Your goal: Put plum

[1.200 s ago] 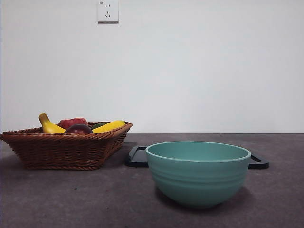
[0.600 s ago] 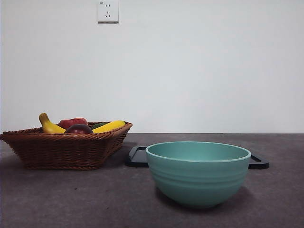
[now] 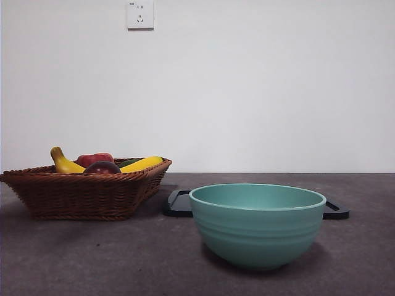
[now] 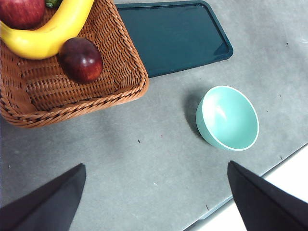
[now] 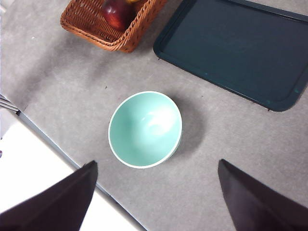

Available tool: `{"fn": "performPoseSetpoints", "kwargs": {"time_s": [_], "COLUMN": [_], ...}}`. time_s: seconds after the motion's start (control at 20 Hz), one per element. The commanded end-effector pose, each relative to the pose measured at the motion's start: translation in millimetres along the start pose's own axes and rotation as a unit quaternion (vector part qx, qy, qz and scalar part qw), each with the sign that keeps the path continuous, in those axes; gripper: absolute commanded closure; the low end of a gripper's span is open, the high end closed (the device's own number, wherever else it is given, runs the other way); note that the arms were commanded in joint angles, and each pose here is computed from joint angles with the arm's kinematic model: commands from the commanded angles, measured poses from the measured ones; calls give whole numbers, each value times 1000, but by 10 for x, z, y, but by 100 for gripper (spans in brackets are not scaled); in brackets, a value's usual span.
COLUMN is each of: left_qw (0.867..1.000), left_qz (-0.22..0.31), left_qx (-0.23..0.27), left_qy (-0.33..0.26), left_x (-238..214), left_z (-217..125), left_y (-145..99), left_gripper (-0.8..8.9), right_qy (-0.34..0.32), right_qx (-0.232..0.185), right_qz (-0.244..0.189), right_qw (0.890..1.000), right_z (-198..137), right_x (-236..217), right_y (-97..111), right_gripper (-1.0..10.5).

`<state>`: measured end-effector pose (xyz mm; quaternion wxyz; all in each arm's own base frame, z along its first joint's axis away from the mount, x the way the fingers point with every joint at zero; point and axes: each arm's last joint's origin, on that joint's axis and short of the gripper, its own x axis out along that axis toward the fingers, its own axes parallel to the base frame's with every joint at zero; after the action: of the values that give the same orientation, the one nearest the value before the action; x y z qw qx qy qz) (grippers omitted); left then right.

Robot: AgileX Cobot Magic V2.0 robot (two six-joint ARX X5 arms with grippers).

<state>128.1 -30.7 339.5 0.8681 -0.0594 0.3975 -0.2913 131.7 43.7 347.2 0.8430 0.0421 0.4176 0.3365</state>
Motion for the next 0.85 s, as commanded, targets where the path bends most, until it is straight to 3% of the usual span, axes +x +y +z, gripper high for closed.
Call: {"fn": "performPoseSetpoints", "kwargs": {"time_s": [0.05, 0.45, 0.85], "left_qw": [1000, 1000, 998], "left_qz": [-4, -5, 58], "left_qx": [7, -5, 4], "left_qy": [-10, -19, 28], "left_x": [-27, 59, 491], "left_z": [61, 217, 769], "left_y": [-19, -9, -1], "left_gripper": [336, 343, 345], "right_qy": [-9, -10, -12], "right_qx": [-11, -10, -11], "right_qz": [1, 1, 1], "right_qw": [1000, 1000, 1000], "right_z": [49, 50, 54], "right_x": [-30, -30, -30], "right_y": [22, 22, 22], "right_gripper": [540, 540, 540]}}
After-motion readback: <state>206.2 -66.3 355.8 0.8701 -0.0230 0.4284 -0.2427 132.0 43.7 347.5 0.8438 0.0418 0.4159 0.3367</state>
